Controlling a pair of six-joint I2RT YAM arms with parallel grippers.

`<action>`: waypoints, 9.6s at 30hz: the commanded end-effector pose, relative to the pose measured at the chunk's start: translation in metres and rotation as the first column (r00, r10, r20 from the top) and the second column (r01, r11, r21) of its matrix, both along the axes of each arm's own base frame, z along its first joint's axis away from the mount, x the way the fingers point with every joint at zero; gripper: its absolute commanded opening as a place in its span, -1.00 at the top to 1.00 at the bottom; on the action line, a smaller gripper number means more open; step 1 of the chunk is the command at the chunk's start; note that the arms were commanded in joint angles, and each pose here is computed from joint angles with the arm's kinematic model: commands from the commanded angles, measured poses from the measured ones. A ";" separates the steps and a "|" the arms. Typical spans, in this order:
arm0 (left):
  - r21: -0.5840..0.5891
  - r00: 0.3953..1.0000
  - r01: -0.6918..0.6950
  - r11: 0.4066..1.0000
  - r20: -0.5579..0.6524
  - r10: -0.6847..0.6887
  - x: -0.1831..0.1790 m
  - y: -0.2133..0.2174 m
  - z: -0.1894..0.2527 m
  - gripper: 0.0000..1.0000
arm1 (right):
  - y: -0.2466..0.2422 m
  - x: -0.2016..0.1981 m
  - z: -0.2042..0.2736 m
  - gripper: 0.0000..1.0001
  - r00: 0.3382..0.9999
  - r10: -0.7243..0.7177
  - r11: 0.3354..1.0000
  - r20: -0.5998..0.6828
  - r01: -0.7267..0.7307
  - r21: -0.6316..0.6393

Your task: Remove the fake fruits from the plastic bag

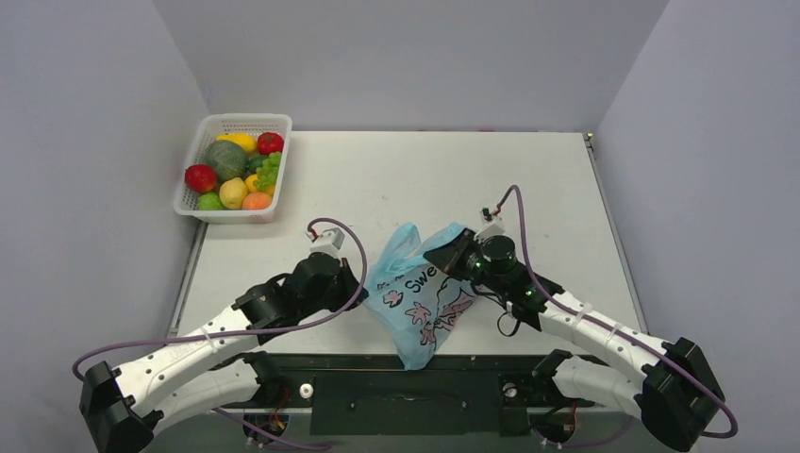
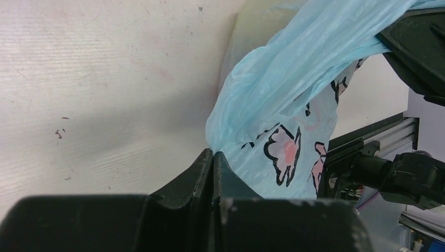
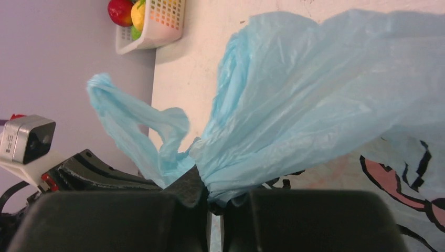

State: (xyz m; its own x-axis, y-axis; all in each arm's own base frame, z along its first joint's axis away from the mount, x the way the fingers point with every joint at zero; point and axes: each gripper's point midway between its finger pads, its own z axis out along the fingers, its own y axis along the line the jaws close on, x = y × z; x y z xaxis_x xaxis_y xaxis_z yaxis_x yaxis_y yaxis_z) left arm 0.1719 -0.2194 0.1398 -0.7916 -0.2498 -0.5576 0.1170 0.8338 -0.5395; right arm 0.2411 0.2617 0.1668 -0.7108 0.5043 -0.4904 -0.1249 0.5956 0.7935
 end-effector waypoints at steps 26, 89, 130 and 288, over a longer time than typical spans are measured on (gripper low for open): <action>-0.012 0.964 -0.181 0.983 0.197 0.180 0.127 0.076 0.134 1.00 | -0.013 0.077 0.160 1.00 0.949 0.177 0.941 0.260 -0.240 0.237; 0.010 0.922 0.027 1.000 0.386 -0.029 0.231 -0.002 0.185 1.00 | -0.065 0.018 0.117 -0.56 0.918 0.138 0.878 0.371 0.060 -0.475; -0.285 0.960 0.068 0.956 0.279 0.015 0.085 0.021 0.121 1.00 | 0.013 0.037 0.096 0.05 0.803 0.502 0.235 0.321 0.231 -0.944; -0.212 0.937 0.340 0.916 0.163 -0.310 0.084 -0.046 0.073 1.00 | -0.035 -0.001 0.006 -0.81 0.937 0.172 0.515 0.303 0.177 -0.839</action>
State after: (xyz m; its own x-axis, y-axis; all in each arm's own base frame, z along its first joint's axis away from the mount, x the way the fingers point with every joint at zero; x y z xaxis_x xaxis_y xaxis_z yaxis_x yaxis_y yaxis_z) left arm 0.2549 -0.2637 0.1908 -0.8155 -0.1023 -0.5697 0.3857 0.6377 -0.6667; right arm 0.2078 0.2317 0.1738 -0.4592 -0.3345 -0.8230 -0.3863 0.9094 -0.1542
